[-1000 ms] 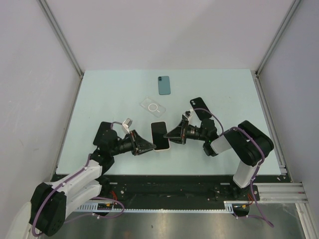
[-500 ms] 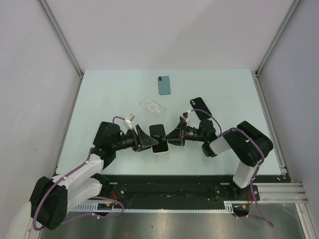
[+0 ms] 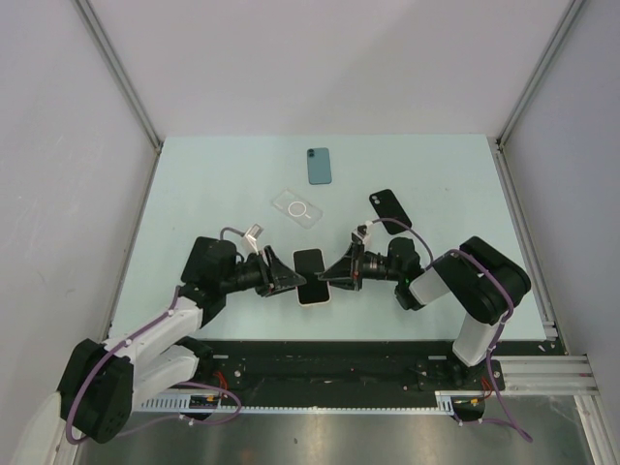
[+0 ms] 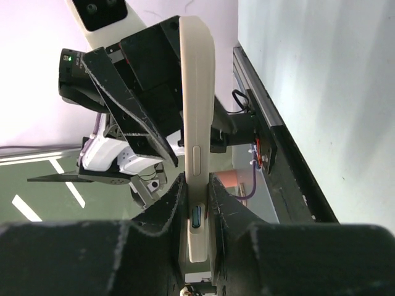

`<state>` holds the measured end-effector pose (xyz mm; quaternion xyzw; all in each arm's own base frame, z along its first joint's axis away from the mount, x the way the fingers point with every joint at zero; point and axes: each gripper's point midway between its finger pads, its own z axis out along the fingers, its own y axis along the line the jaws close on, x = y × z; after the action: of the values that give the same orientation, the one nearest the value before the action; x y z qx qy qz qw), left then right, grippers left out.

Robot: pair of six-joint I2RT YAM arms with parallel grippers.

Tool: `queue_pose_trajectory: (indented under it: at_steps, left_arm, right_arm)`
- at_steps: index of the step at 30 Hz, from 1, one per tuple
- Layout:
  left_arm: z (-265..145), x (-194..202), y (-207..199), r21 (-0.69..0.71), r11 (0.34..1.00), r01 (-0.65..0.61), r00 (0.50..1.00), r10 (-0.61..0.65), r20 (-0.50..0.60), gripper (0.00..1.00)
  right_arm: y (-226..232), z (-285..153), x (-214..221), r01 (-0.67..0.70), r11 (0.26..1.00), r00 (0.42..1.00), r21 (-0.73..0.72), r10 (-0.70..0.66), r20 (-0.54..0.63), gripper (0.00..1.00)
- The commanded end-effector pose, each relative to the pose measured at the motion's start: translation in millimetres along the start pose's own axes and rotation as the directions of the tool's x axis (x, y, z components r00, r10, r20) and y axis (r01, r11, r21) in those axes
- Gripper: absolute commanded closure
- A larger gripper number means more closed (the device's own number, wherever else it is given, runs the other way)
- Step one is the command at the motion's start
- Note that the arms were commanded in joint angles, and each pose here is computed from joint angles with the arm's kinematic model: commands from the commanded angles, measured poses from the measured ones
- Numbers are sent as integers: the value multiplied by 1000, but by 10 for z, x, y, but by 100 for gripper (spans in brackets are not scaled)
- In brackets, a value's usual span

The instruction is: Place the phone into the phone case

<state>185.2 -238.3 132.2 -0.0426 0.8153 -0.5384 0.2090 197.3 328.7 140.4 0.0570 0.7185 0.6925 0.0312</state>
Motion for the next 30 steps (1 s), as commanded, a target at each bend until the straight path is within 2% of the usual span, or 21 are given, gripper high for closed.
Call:
queue_pose_trajectory:
  at_steps: [1,5,14,17,19,20,22,24,25,26,28,30]
  left_arm:
    - [-23,-160,15,-58,996,-65,997,68,47,37]
    - [-52,-256,85,-74,995,-60,995,66,80,31]
    - [-4,-371,86,-52,998,-47,994,52,94,38]
    - [-6,-365,176,-102,994,-33,996,42,85,35]
    - [-49,-406,314,-188,982,-22,994,42,102,31]
    - [-66,-421,351,-213,977,-20,993,45,112,29]
    - [-121,-440,381,-244,969,-31,990,63,127,25]
    - [-153,-465,336,-245,968,-55,987,90,134,15]
    - [-196,-475,353,-272,961,-56,984,98,145,10]
    - [-226,-521,325,-286,956,-67,981,116,157,7]
    - [-310,-542,358,-335,939,-82,976,144,165,5]
    - [-374,-612,376,-378,921,-93,966,175,190,4]
  right_arm:
    - [509,-86,105,238,949,971,-209,-239,21,99]
    - [519,-92,172,244,946,968,-214,-249,2,99]
    - [512,-93,322,245,944,966,-219,-258,-31,98]
    - [427,-93,281,248,950,967,-189,-256,-16,99]
    - [273,-72,226,272,955,962,-122,-274,-5,100]
    - [109,-59,145,235,971,972,-43,-235,12,100]
    - [15,-69,68,317,948,948,24,-318,31,100]
    - [-208,-106,-56,287,945,953,159,-298,49,100]
    - [-206,-128,-103,358,914,926,190,-373,48,100]
    - [-344,-176,-177,322,904,935,281,-351,57,99]
    - [-429,-233,-258,365,861,913,355,-405,44,98]
    - [-500,-326,-360,338,846,917,413,-395,59,98]
